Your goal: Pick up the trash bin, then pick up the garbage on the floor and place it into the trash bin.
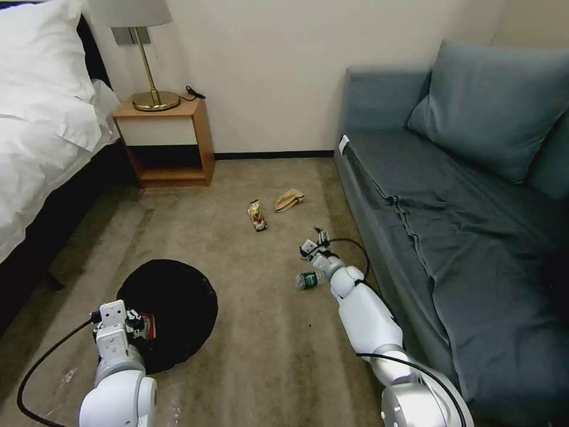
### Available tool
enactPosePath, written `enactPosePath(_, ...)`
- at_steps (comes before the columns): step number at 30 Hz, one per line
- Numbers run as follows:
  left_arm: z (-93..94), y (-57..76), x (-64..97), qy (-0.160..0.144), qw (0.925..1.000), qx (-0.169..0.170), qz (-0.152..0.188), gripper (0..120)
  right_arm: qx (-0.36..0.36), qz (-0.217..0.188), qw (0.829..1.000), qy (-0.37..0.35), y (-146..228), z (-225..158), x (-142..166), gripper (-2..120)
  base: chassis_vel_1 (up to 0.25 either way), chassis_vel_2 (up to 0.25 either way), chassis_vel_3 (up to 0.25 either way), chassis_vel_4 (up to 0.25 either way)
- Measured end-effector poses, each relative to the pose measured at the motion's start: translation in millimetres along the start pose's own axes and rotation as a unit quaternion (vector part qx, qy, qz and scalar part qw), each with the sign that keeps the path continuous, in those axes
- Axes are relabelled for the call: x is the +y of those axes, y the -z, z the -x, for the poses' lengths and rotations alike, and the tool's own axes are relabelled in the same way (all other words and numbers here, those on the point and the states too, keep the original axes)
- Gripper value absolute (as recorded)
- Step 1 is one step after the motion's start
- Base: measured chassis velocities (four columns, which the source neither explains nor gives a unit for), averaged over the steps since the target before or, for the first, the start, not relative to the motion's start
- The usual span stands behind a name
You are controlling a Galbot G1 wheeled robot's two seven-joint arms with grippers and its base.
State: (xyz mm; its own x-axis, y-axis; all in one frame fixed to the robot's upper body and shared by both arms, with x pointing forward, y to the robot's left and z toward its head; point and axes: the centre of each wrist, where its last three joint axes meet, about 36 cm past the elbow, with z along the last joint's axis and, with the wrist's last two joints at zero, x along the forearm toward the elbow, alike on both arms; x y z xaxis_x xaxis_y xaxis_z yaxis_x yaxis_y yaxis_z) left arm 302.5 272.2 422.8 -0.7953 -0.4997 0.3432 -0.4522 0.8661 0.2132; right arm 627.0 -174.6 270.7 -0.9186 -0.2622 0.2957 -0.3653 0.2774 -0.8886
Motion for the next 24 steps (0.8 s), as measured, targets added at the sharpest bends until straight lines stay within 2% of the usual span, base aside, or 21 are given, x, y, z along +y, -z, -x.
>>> enactPosePath(1, 0.0, 0.0, 0.0, 0.0, 1.0, 0.0, 0.0, 4, 0.0, 0.0, 1.0, 0.0, 0, 0, 0, 99, 0.0, 0.0, 0.0, 0.0)
enactPosePath(2, 0.0, 1.8, -0.1, -0.001, 1.0, 0.0, -0.003, 4, 0.0, -0.065, 0.998, 0.003, 0, 0, 1, 100, 0.0, 0.0, 0.0, 0.0)
enactPosePath(3, 0.0, 2.4, 0.0, -0.002, 1.0, 0.0, -0.003, 4, 0.001, -0.087, 0.996, 0.003, 0, -1, 1, 100, 0.0, 0.0, 0.0, 0.0)
enactPosePath(4, 0.0, 2.4, 0.0, -0.002, 1.0, 0.0, -0.003, 4, 0.001, -0.087, 0.996, 0.003, 0, -1, 1, 100, 0.0, 0.0, 0.0, 0.0)
enactPosePath(6, 0.0, 2.7, 0.4, -0.002, 1.0, 0.0, -0.004, 4, 0.006, -0.141, 0.99, 0.002, -2, -3, 4, 100, 0.0, 0.0, 0.0, 0.0)
enactPosePath(7, 0.0, 2.7, 0.4, -0.002, 1.0, 0.0, -0.004, 4, 0.006, -0.141, 0.99, 0.002, -2, -3, 4, 100, 0.0, 0.0, 0.0, 0.0)
enactPosePath(10, -0.5, 0.5, 3.2, 0.001, 1.0, 0.002, -0.005, 4, -0.002, -0.209, 0.978, 0.014, -7, -11, 17, 100, 0.0, 0.0, 0.0, 0.0)
enactPosePath(18, -2.0, -2.0, 7.2, 0.005, 1.0, 0.002, -0.004, 4, -0.031, -0.246, 0.968, 0.048, -12, -21, 34, 100, 0.0, 0.0, 0.0, 0.0)
enactPosePath(24, -4.1, -5.0, 8.9, 0.008, 1.0, -0.002, 0.0, 4, -0.062, -0.254, 0.962, 0.084, -14, -23, 42, 100, 0.0, 0.0, 0.0, 0.0)
